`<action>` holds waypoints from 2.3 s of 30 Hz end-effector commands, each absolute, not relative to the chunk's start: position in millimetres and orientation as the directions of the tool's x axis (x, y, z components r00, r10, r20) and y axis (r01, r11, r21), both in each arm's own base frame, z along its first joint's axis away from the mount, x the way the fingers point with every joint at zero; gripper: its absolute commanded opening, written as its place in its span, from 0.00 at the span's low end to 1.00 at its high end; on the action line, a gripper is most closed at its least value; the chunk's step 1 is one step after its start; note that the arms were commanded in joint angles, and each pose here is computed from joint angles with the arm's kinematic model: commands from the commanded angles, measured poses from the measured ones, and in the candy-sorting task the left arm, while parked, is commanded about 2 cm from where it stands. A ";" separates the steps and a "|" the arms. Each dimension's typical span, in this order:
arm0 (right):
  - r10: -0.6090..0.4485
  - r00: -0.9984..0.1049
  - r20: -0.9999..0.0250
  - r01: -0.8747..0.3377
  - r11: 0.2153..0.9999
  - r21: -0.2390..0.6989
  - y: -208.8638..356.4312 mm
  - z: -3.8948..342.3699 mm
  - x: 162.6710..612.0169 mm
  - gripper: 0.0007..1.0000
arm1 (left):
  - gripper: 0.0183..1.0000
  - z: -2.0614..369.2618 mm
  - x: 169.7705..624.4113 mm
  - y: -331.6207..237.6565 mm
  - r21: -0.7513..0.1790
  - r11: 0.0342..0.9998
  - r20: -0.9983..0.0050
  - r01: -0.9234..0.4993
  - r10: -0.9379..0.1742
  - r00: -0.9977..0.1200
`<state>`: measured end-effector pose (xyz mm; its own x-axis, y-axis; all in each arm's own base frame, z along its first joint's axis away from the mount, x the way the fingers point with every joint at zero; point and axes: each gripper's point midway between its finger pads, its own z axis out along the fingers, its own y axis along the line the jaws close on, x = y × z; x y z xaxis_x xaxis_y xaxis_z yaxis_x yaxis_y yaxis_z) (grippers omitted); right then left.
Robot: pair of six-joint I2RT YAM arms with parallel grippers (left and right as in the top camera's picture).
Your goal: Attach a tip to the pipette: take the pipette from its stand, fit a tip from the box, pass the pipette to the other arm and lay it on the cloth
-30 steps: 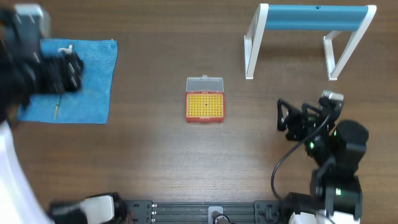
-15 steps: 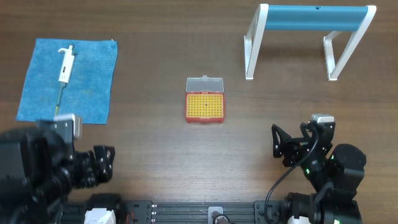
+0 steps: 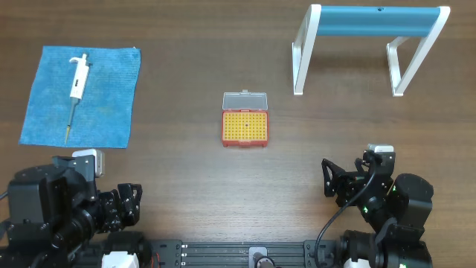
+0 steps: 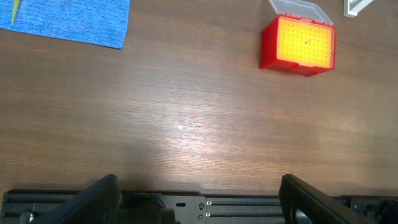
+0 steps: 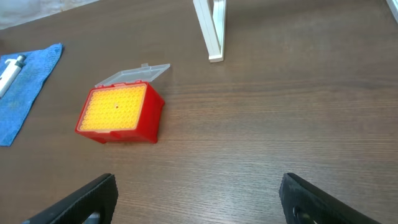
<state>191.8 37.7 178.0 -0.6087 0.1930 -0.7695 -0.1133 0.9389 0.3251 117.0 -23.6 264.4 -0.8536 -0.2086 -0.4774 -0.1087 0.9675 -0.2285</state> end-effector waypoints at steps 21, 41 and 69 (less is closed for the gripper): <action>0.171 -0.599 -0.783 -0.132 0.943 0.306 38.6 180.1 191.2 0.85 | 0.82 318.2 185.1 -20.8 -0.233 0.972 -0.768 -0.017 -0.195 -0.609; 0.171 -0.599 -0.783 -0.132 0.943 0.306 38.6 180.1 191.2 0.85 | 0.82 265.8 237.5 -11.8 -0.132 0.982 -0.960 0.133 -0.160 0.230; 0.171 -0.599 -0.783 -0.132 0.943 0.306 38.6 180.1 191.2 0.85 | 0.82 155.2 245.6 17.0 -0.178 0.981 -0.981 -0.081 -0.183 -0.067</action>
